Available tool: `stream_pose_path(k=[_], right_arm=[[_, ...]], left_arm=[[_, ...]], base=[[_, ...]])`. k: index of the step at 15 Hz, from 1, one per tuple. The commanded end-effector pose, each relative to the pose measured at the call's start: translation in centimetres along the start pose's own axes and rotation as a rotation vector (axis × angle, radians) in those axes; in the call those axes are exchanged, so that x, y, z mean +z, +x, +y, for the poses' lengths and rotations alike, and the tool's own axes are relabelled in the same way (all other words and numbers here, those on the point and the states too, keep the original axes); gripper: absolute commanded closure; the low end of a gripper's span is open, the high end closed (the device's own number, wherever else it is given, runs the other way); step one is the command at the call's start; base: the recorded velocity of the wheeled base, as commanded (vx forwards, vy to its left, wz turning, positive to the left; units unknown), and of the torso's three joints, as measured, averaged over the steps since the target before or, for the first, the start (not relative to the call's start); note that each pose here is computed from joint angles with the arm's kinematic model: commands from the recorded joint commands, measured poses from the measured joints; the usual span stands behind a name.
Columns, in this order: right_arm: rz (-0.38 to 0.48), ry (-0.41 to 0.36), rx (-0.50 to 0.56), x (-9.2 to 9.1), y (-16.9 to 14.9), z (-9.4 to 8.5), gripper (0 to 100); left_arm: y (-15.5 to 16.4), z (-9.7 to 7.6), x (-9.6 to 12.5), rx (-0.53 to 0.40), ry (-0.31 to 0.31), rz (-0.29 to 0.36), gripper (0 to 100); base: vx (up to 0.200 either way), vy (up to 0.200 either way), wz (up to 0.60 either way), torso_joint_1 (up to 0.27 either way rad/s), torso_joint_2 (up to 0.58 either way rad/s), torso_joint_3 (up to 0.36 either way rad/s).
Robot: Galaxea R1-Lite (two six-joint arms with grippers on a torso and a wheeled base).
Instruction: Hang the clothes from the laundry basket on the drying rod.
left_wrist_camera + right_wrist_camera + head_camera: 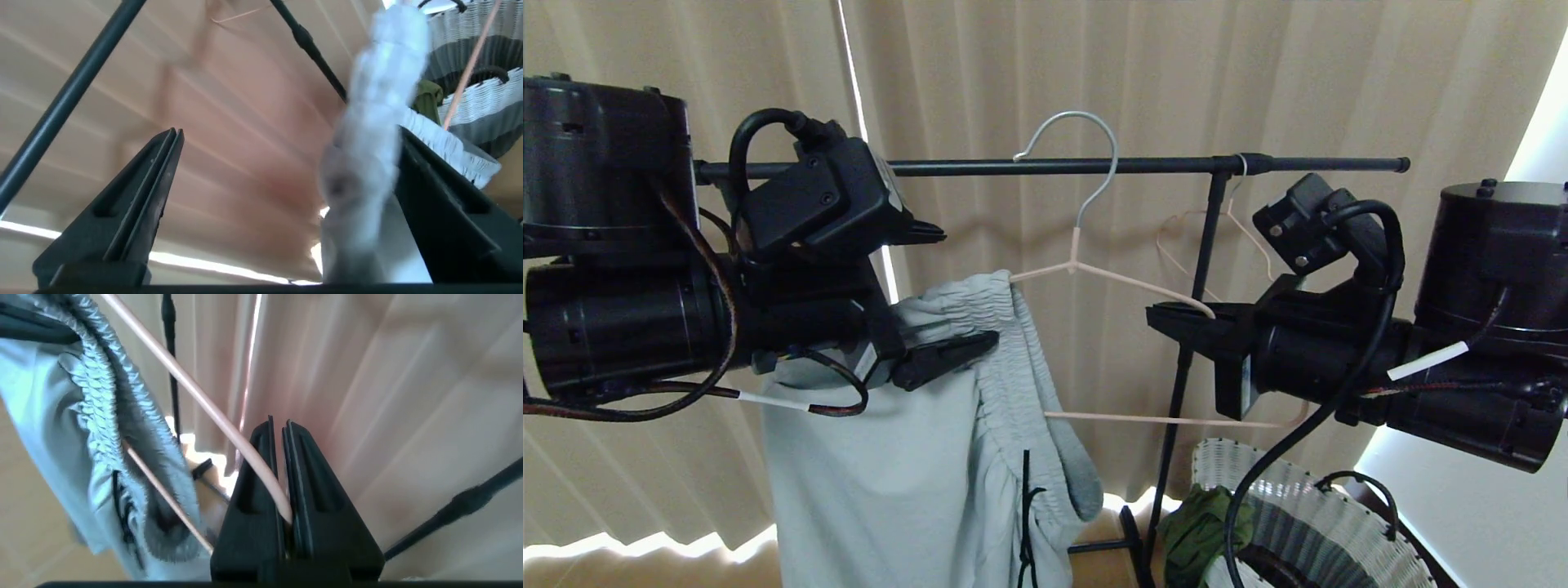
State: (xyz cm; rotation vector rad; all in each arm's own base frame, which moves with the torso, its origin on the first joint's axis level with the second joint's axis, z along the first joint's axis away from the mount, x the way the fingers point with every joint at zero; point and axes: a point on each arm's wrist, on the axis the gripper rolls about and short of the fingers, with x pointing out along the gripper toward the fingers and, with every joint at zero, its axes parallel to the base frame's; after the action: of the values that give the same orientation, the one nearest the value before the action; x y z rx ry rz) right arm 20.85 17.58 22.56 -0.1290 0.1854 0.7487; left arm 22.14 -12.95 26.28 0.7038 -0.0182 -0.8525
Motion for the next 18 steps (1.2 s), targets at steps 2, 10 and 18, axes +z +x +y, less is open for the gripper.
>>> stream_pose_path(k=[2, 10, 18], right_arm=[[-0.001, -0.008, 0.018, -0.2, -0.2, 0.4, 100], [-0.017, -0.007, 0.022, 0.1, -0.6, 0.4, 100], [0.025, -0.001, -0.039, -1.6, -2.2, -0.6, 0]], left_arm=[[0.2, 0.0, -0.1, -0.004, -0.001, 0.003, 0], [0.1, -0.2, -0.1, -0.007, -0.001, 0.002, 100], [0.2, 0.0, -0.7, 0.093, -0.039, 0.105, 100]], base=[[0.0, 0.0, 0.0, 0.0, 0.0, 0.0], [0.0, 0.0, 0.0, 0.0, 0.0, 0.0], [0.0, 0.0, 0.0, 0.0, 0.0, 0.0]])
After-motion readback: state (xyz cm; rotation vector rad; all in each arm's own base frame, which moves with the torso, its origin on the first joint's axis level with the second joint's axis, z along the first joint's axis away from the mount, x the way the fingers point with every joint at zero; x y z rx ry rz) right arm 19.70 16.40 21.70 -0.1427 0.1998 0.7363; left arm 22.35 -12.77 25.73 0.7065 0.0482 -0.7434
